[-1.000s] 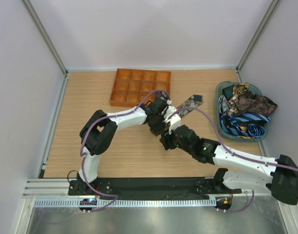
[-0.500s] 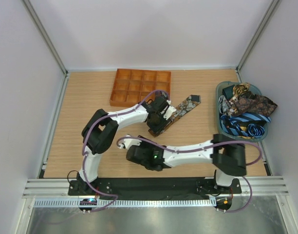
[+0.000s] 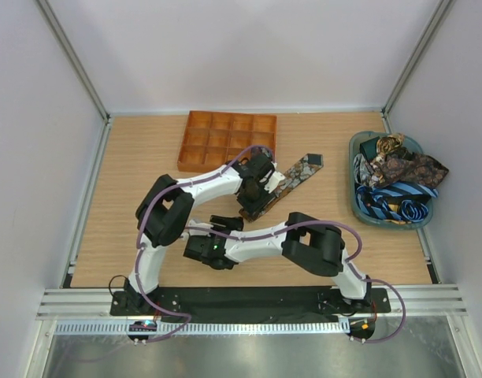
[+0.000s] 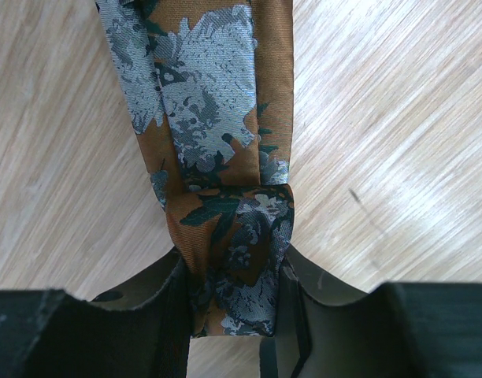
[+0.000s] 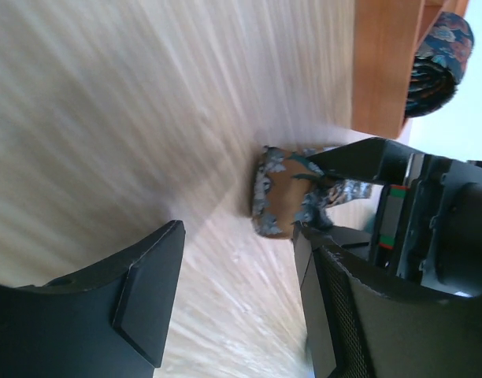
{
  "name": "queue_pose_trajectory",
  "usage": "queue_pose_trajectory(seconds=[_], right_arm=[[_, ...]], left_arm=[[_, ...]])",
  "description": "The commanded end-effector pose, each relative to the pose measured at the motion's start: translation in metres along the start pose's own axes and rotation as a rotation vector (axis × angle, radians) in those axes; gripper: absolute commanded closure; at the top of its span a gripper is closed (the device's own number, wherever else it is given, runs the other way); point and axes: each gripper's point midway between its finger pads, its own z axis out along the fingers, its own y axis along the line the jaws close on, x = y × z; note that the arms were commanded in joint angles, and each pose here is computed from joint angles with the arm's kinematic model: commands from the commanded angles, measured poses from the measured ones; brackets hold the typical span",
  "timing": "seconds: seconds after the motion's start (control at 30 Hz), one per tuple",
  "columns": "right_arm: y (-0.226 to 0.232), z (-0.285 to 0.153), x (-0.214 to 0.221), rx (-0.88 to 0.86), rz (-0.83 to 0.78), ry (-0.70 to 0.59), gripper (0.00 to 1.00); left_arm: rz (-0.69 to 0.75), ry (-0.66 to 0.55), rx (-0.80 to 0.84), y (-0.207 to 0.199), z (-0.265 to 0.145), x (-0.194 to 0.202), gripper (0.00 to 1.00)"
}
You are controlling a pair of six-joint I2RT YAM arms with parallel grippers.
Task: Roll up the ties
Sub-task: Roll the tie
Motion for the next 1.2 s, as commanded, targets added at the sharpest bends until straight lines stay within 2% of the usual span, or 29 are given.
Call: queue_pose_trajectory(seconds=[0.0,0.47,0.63,0.87,1.03,1.17], right_arm=[[-0.022,0.005,-0.002,0.087,-0.052,0.027,0.35],[-0.009,0.03,0.012,0.07,-0.131,0.066,0.31],[-0.002,0.034,0.022,0.062,-0.152,0.097,0.34],[0.012,0.037,0.041,0.031,-0.165,0.152,0.38],[0.019,0.046,0.06,0.03,-0.174,0.237,0.43],[0.023,0.051,0.071,0.025,-0.175,0.29,0.42]], left_arm=[[-0.064,0.258,0.054,-0.009,0.014,0.065,0.67],[-0.087,0.321,0.118,-0.022,0.004,0.072,0.67],[-0.091,0.365,0.098,-0.019,-0.005,0.076,0.67],[-0.123,0.365,0.042,-0.013,-0.013,0.072,0.67],[-0.126,0.383,-0.029,-0.003,-0.017,0.076,0.67],[-0.132,0.385,-0.044,-0.001,-0.018,0.075,0.67]])
